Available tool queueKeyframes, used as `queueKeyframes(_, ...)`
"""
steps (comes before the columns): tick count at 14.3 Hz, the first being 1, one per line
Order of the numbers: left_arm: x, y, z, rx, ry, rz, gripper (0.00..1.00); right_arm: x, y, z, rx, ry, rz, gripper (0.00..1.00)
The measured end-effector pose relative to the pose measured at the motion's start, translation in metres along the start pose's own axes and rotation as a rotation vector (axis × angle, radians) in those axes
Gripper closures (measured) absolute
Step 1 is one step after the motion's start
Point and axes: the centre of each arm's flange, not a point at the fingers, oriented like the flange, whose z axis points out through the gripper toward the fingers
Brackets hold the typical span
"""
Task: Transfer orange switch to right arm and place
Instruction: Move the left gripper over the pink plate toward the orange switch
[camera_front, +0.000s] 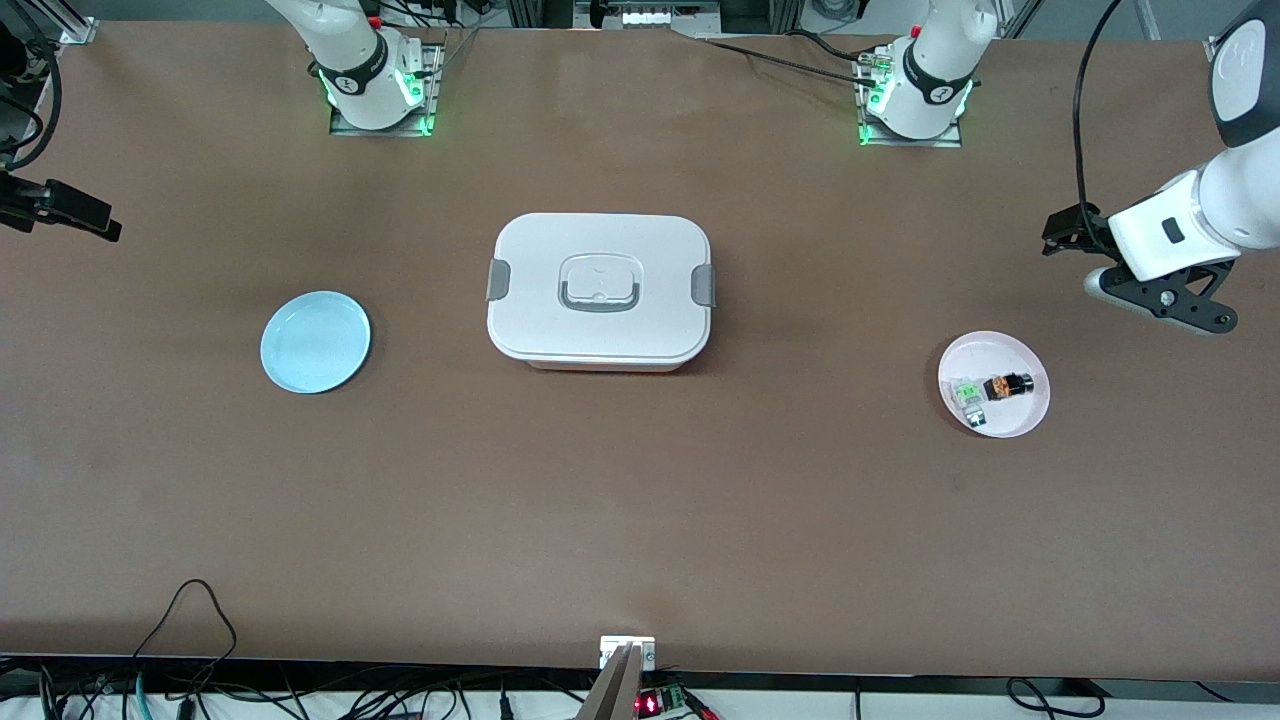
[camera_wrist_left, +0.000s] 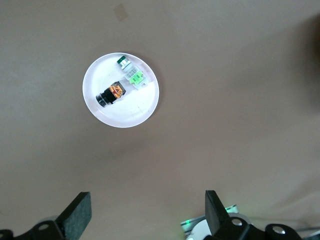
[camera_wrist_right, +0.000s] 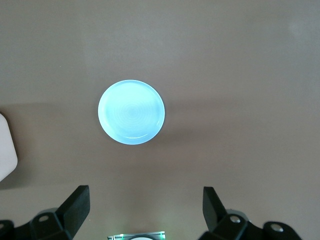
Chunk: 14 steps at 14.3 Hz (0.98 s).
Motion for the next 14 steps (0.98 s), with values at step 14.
queueKeyframes(14, 0.023, -0.097, 0.104, -0.03, -0.042, 0.324, 0.0, 0.03, -0.022, 0.053, -0.004, -0.1, -0.039, 0.0)
